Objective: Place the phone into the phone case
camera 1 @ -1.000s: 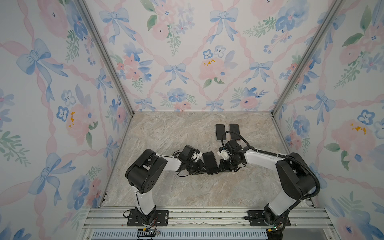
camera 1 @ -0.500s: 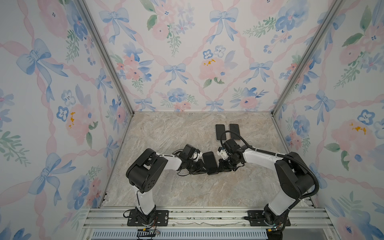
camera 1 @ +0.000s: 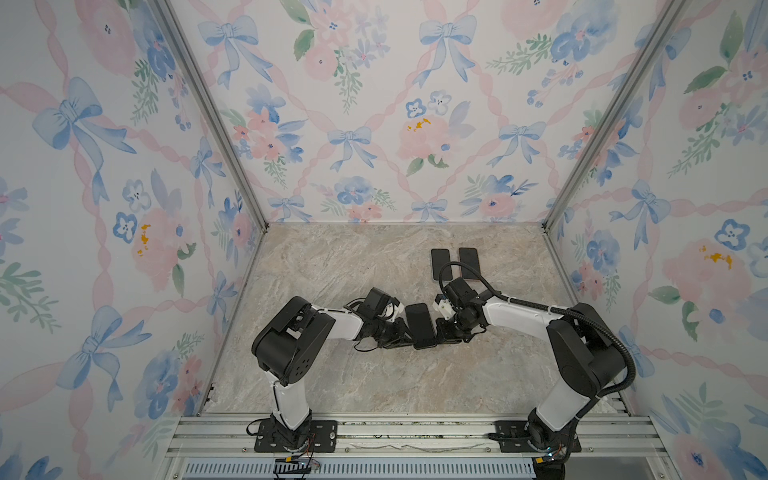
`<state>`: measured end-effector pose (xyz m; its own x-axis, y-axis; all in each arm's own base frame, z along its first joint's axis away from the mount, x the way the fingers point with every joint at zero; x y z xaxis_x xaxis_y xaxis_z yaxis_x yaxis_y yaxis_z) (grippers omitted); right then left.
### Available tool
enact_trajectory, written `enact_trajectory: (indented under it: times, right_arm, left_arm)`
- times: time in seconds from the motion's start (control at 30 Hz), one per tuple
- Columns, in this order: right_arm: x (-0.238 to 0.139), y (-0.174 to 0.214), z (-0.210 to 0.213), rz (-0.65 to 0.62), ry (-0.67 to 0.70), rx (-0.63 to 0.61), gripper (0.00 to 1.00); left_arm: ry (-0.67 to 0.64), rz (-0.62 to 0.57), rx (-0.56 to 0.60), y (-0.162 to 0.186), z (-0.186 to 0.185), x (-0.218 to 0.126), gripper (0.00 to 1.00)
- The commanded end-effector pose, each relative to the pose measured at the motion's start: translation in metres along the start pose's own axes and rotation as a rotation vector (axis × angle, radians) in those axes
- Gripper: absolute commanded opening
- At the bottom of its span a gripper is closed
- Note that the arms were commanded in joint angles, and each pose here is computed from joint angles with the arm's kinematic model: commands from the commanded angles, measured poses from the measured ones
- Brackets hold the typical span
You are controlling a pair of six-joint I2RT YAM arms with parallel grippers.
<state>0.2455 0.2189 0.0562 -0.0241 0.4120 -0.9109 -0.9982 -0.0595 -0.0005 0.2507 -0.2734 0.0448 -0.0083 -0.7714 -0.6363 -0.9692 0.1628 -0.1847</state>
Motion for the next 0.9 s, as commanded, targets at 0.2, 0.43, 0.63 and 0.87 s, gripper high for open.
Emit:
enact_trajectory:
  times: [0.2, 0.43, 0.63, 0.87]
  right_arm:
    - [-0.025, 0.005, 0.006, -0.045, 0.099, -0.086, 0.15]
    - [-0.039, -0.011, 0.011, -0.136, 0.046, -0.077, 0.32]
    - [-0.018, -0.014, 0.013, -0.106, 0.019, -0.066, 0.36]
    - [0.003, -0.011, 0.008, -0.064, 0.022, -0.055, 0.34]
  left_arm:
    - [-0.237, 0.013, -0.079, 0.022, 0.047, -0.009, 0.26]
    - [-0.25, 0.011, -0.076, 0.021, 0.048, -0.02, 0.37]
    - [-0.217, 0.04, -0.066, 0.018, 0.042, -0.009, 0.38]
    - [-0.188, 0.058, -0.058, 0.015, 0.038, 0.003, 0.38]
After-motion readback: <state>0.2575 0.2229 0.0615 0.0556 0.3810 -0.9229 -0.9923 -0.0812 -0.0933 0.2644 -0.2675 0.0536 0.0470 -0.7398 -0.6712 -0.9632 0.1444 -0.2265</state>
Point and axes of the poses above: each gripper's point midway between its finger pads, its own x axis out along the fingers, its own z axis along the line the jaws close on, y = z × x, the point moved 4 cm from there along -x, back along the fingers, and after that the axes turned 11 degrees about x, right-handed, at the moved point
